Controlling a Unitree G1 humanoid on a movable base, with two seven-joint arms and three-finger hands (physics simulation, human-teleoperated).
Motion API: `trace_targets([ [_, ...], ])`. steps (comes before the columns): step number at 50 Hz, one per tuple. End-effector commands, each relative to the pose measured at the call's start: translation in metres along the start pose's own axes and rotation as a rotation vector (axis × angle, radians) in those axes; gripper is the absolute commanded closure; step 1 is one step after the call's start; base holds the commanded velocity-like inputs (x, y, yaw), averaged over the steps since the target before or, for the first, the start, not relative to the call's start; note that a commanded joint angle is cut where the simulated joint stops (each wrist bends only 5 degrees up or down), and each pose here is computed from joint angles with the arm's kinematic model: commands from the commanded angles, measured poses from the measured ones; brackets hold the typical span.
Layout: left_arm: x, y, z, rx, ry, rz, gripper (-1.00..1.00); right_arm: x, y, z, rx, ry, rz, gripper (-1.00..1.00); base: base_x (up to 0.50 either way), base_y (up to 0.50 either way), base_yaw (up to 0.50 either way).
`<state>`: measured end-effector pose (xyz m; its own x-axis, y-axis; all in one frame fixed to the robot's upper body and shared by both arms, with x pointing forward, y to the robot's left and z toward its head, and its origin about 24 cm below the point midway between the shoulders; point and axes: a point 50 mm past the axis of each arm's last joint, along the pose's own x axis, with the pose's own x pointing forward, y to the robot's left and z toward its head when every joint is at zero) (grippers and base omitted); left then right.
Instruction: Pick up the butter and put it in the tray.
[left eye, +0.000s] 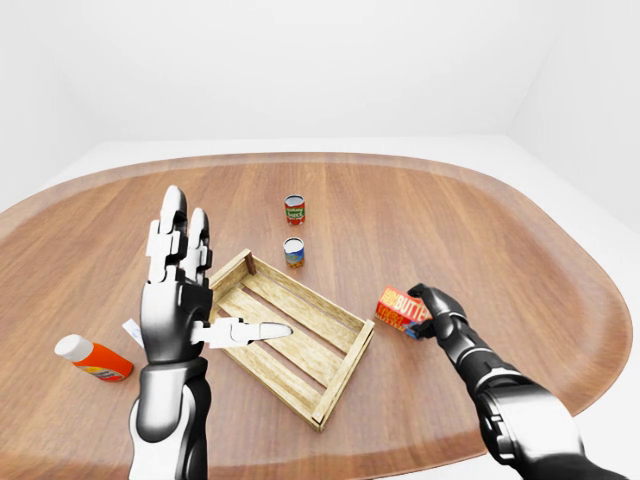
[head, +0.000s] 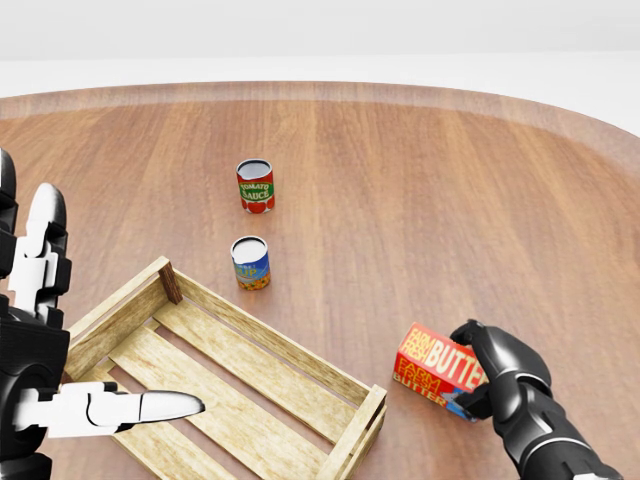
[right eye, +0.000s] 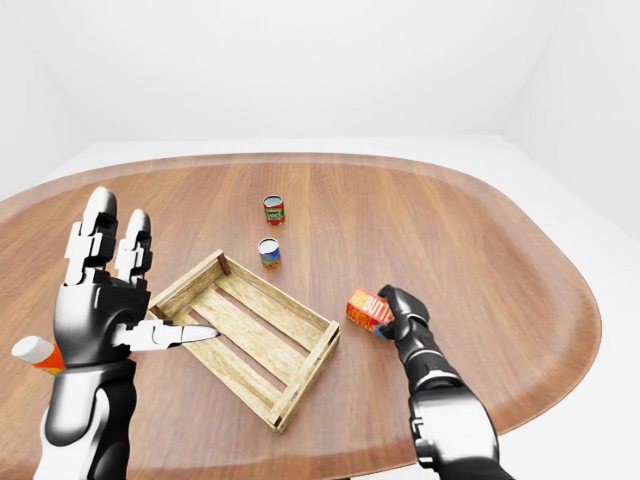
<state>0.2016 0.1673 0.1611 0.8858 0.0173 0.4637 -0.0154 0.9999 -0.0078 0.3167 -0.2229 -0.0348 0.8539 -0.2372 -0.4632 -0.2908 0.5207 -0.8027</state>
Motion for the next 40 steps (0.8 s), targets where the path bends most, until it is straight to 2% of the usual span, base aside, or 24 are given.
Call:
trace_targets([
  [1, 0.0, 0.0, 0.001, -0.001, -0.005, -0.001, -1.0, -0.002, 0.01, 0.0, 0.007, -0.003, 0.037, 1.0, 0.0, 0.0, 0.0],
  [17, -0.001, -0.001, 0.002, -0.003, -0.005, -0.005, -1.0, -0.001, 0.005, 0.009, -0.005, -0.061, 0.015, 1.0, 0.0, 0.0, 0.0],
  [28, -0.001, -0.001, 0.001, -0.001, -0.004, -0.004, -1.0, -0.001, -0.026, 0.026, -0.002, -0.139, -0.076, 1.0, 0.0, 0.0, 0.0],
  [30, -0.001, 0.0, 0.002, -0.002, -0.007, -0.003, -1.0, -0.01, -0.038, 0.03, 0.005, -0.157, -0.106, 1.0, 0.0, 0.0, 0.0],
  [33, -0.001, 0.0, 0.002, -0.002, -0.008, -0.003, -1.0, -0.033, -0.057, 0.045, -0.01, -0.291, -0.151, 1.0, 0.0, 0.0, 0.0],
  [34, -0.001, 0.0, 0.002, -0.002, -0.008, -0.003, -1.0, -0.049, -0.069, 0.051, -0.032, -0.35, -0.18, 1.0, 0.0, 0.0, 0.0],
  [36, -0.001, 0.0, 0.003, 0.0, -0.01, -0.003, -1.0, -0.064, -0.08, 0.056, -0.056, -0.392, -0.21, 1.0, 0.0, 0.0, 0.0],
  [37, -0.001, 0.0, 0.003, 0.0, -0.01, -0.003, -1.0, -0.065, -0.08, 0.056, -0.056, -0.391, -0.211, 1.0, 0.0, 0.0, 0.0],
  [38, -0.001, 0.0, 0.004, -0.001, -0.013, -0.003, -1.0, -0.077, -0.088, 0.059, -0.082, -0.42, -0.233, 1.0, 0.0, 0.0, 0.0],
  [40, -0.001, 0.0, 0.004, -0.001, -0.014, -0.003, -1.0, -0.083, -0.092, 0.06, -0.086, -0.428, -0.245, 1.0, 0.0, 0.0, 0.0],
])
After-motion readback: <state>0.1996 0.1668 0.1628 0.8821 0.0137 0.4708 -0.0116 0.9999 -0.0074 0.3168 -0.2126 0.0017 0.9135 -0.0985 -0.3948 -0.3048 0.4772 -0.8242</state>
